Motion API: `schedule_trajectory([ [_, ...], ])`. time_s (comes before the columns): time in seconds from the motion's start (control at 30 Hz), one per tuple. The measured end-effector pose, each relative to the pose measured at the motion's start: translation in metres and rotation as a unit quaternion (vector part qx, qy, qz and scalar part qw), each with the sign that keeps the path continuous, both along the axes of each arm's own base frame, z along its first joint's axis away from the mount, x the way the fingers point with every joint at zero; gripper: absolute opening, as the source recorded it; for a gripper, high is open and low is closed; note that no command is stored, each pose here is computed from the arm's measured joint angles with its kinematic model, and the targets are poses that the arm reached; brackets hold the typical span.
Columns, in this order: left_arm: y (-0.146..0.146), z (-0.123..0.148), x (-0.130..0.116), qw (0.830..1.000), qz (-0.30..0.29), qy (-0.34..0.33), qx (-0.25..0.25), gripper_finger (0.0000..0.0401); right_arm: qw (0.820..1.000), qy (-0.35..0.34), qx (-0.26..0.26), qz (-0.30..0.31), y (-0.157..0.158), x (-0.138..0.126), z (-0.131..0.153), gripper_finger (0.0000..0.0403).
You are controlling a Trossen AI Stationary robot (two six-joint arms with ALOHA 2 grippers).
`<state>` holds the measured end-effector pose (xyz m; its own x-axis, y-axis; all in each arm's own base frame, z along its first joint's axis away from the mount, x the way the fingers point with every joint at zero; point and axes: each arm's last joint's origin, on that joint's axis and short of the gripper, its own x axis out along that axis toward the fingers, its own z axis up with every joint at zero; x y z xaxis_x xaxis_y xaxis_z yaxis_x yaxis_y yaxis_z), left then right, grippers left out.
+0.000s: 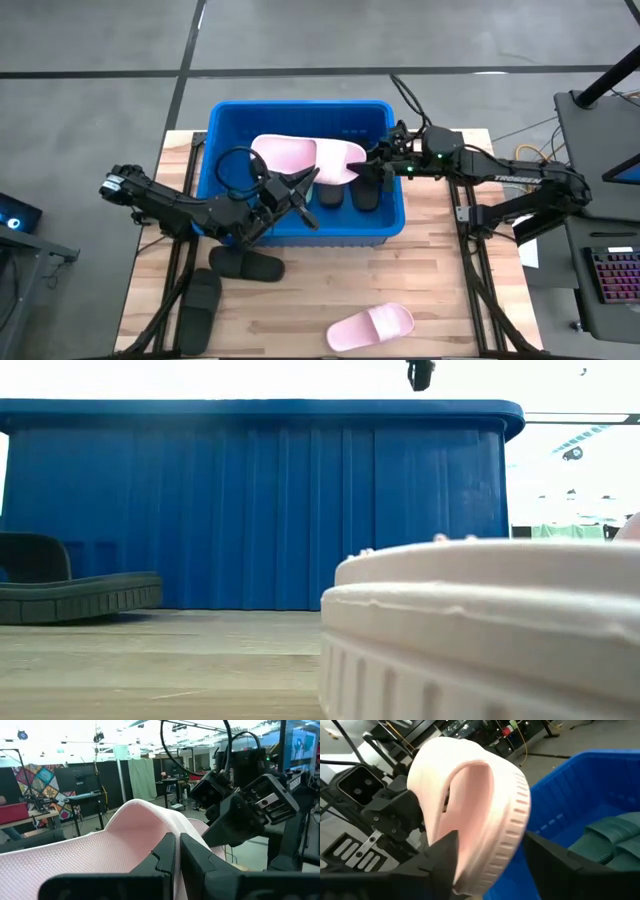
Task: Pick and place slides into bin
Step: Put the left pink slide into the blue bin
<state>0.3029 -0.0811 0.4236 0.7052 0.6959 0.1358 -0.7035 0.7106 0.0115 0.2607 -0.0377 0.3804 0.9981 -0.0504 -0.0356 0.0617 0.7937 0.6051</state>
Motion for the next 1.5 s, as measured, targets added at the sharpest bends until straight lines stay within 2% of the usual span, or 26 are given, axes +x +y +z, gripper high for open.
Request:
schedule_trajectory([
  [0.13, 0.0, 0.0, 0.0, 1.0, 0.0, 0.004, 0.004, 0.0, 1.0, 0.0, -0.009, 0.001, 0.0, 0.002, 0.002, 0.0152],
  [0.33, -0.001, 0.001, -0.001, 1.0, -0.007, 0.005, 0.008, 0.0, 0.999, -0.007, -0.041, -0.002, 0.0, -0.002, 0.005, 0.0031],
  [0.73, -0.001, 0.004, -0.003, 0.999, -0.031, 0.019, 0.039, 0.0005, 0.999, -0.006, -0.054, -0.003, -0.001, -0.007, 0.008, 0.0029],
  [0.93, -0.005, 0.011, -0.01, 0.995, -0.03, 0.045, 0.079, 0.0078, 0.999, 0.017, -0.042, -0.01, -0.006, -0.012, 0.005, 0.0029],
  [1.17, -0.012, 0.026, -0.037, 0.998, 0.006, 0.042, 0.054, 0.018, 0.999, 0.026, -0.027, -0.004, -0.012, -0.029, 0.01, 0.0029],
  [1.3, -0.019, 0.034, -0.052, 0.992, -0.004, 0.076, 0.099, 0.0201, 0.999, 0.032, -0.015, 0.012, -0.021, -0.039, 0.011, 0.0029],
  [1.5, -0.029, 0.041, -0.064, 0.983, -0.015, 0.112, 0.146, 0.0203, 0.994, 0.057, 0.06, 0.077, -0.047, -0.042, 0.002, 0.0029],
])
